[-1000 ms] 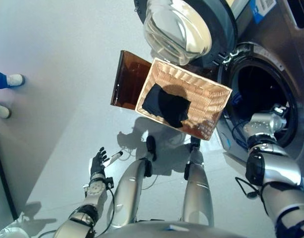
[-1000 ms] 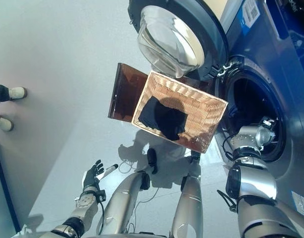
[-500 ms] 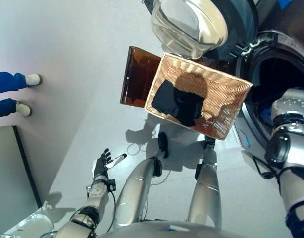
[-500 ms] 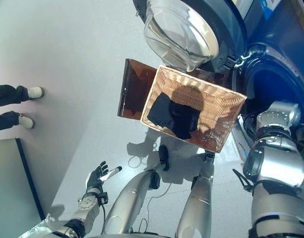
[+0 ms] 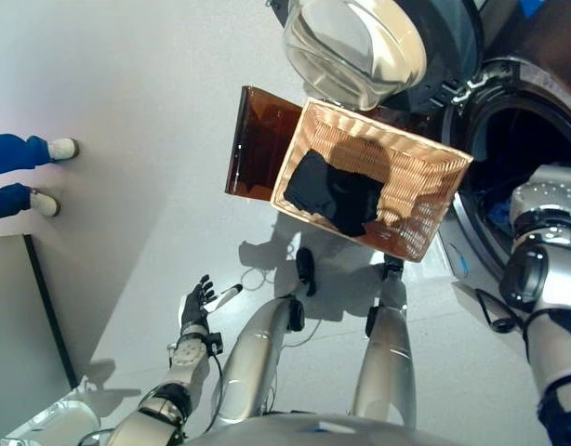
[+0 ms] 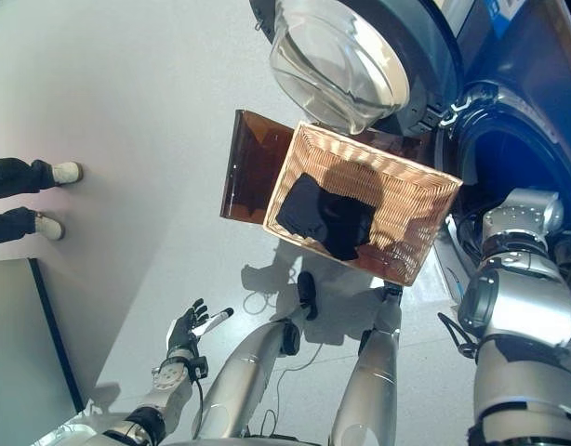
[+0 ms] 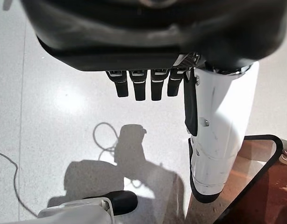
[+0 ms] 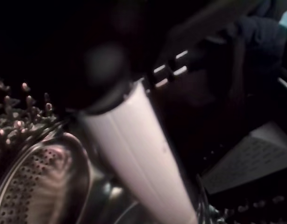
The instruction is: Pick up the clothes and place them into the washing machine
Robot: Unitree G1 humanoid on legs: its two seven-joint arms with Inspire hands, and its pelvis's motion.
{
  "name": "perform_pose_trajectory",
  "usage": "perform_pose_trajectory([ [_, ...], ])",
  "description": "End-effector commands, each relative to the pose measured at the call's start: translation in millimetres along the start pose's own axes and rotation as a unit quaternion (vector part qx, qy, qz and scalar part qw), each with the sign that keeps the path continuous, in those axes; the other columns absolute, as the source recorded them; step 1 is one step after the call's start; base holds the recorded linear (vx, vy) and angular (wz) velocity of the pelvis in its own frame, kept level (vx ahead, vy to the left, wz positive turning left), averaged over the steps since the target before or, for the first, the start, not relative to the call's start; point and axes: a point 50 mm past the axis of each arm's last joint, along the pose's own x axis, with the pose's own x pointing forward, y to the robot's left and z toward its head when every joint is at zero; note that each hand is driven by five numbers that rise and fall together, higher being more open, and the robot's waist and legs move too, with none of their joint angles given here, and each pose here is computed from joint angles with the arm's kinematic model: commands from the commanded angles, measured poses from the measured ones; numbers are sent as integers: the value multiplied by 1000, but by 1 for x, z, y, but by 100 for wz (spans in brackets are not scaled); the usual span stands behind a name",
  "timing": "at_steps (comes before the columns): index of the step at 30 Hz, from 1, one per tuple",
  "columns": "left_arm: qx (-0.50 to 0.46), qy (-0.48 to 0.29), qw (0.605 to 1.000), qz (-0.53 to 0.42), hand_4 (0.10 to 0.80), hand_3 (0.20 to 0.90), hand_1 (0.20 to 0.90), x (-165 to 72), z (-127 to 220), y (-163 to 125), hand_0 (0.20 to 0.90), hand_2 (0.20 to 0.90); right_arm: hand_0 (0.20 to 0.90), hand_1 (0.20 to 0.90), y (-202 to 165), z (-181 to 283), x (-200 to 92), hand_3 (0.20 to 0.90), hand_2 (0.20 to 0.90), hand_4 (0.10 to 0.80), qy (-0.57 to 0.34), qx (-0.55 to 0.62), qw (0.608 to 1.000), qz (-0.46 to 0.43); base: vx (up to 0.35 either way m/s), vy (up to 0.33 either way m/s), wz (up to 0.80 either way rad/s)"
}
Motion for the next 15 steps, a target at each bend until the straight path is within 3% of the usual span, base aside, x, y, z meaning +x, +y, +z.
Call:
perform_pose_trajectory([
  [1,19,23,998,56,800,900,900,-3,-14,33,900,900,900,900,61,57,-13,900,900,800,-111,21,987,118,0,0,0],
  [15,7,0,998,59,800,900,900,2,-1,29,900,900,900,900,50,-29,-43,900,900,800,-34,-74,980,184,-8,1,-2],
])
